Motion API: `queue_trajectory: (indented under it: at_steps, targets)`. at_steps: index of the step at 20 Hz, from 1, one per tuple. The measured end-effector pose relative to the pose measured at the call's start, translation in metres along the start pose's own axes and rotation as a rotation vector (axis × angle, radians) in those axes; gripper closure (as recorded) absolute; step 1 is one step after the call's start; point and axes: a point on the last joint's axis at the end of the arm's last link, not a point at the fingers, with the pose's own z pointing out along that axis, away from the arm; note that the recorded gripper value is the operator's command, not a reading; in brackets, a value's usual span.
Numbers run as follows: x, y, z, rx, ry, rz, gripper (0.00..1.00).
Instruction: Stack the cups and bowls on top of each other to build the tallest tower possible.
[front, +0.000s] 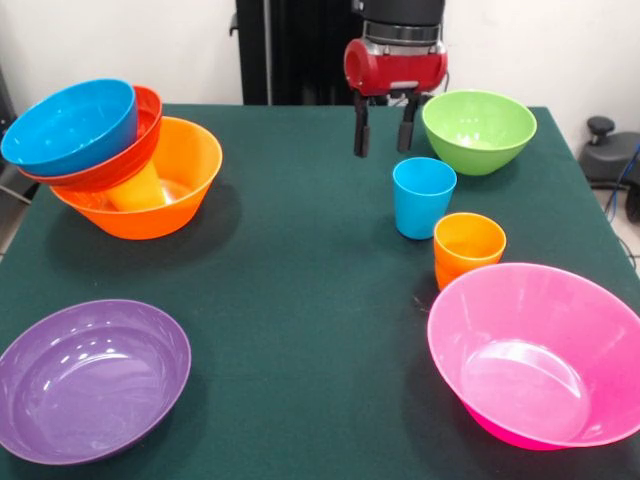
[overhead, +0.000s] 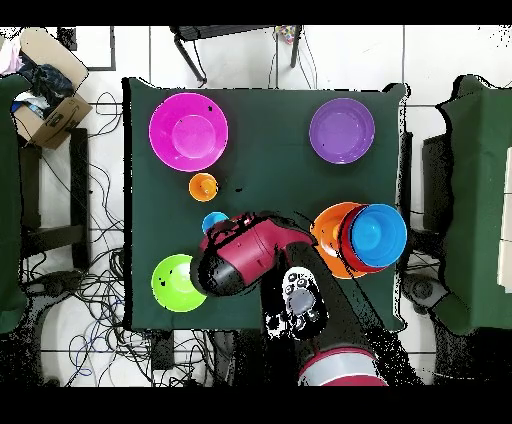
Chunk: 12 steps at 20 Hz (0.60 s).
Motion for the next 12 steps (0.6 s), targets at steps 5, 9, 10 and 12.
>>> queue_trajectory:
  at_steps: [5, 9, 10, 12]
  targets:
    - [0.000, -0.011, 0.010, 0.018, -0.029, 0.023, 0.00]
    - [0.002, -0.021, 0.018, 0.036, -0.041, 0.036, 0.00]
    - [0.003, -0.023, 0.020, 0.040, -0.040, 0.040, 0.00]
    - [0.004, -0.026, 0.021, 0.045, -0.038, 0.048, 0.00]
